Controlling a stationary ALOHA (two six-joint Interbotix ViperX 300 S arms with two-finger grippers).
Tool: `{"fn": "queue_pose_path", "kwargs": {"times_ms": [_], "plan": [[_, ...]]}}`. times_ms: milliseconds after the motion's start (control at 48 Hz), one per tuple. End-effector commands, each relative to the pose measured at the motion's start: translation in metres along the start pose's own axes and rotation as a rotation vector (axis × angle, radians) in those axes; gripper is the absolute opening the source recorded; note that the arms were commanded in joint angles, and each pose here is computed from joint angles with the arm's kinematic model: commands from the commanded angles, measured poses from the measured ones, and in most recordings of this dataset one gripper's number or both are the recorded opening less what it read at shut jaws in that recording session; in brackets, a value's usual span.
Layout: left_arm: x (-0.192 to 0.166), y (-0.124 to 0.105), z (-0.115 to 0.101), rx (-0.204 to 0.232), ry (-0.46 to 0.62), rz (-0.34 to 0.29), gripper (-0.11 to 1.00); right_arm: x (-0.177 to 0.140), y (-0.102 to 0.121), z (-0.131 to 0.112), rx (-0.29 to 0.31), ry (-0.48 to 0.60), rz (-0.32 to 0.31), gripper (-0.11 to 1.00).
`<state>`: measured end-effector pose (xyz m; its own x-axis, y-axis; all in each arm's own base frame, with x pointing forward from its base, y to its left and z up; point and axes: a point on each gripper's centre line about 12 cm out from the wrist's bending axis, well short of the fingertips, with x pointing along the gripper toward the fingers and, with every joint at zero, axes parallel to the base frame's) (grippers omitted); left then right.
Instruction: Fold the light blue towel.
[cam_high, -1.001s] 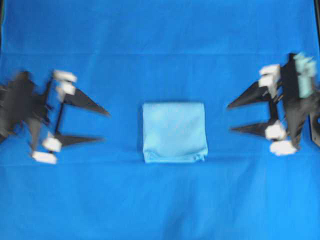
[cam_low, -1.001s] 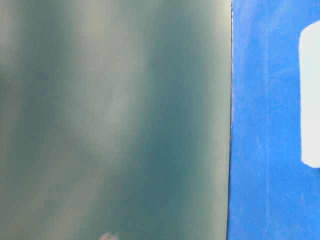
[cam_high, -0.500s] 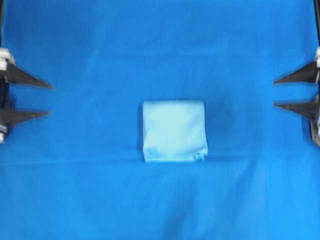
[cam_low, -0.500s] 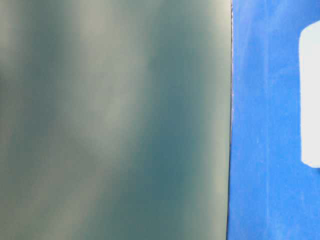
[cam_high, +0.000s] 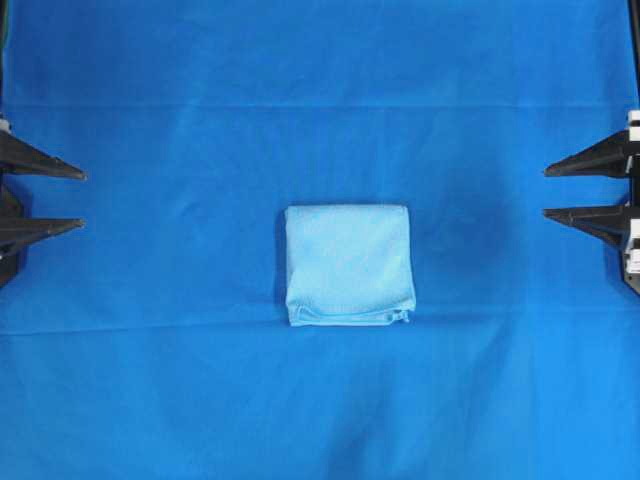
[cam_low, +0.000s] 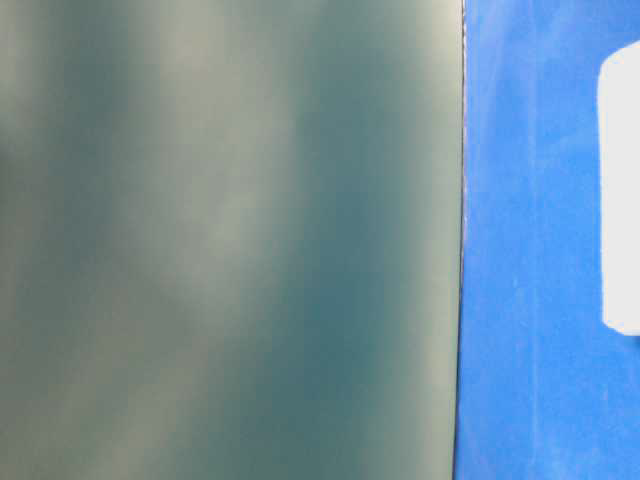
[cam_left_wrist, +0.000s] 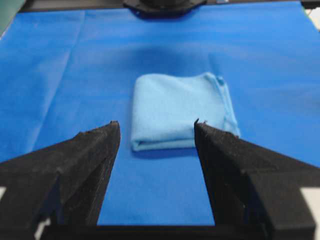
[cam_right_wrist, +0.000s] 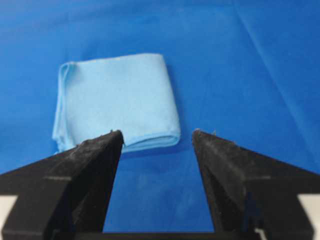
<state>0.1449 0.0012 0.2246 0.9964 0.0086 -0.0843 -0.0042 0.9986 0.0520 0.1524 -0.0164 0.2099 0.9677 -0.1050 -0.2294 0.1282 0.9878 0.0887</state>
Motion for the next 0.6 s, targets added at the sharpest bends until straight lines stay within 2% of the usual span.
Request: {"fn": "queue_pose_path", "kwargs": {"times_ms": [0,584], "plan": [[0.0011,0.0009,0.0036,0.0,-0.004,0.005,0.59,0.0005,-0.0007,0.0071,0.007,-0.018,-0.007,0.62],[0.0011,0.0009,0.0036,0.0,-0.004,0.005,0.59,0.0003,-0.0012,0.006,0.006,-0.009,-0.01,0.62]]}}
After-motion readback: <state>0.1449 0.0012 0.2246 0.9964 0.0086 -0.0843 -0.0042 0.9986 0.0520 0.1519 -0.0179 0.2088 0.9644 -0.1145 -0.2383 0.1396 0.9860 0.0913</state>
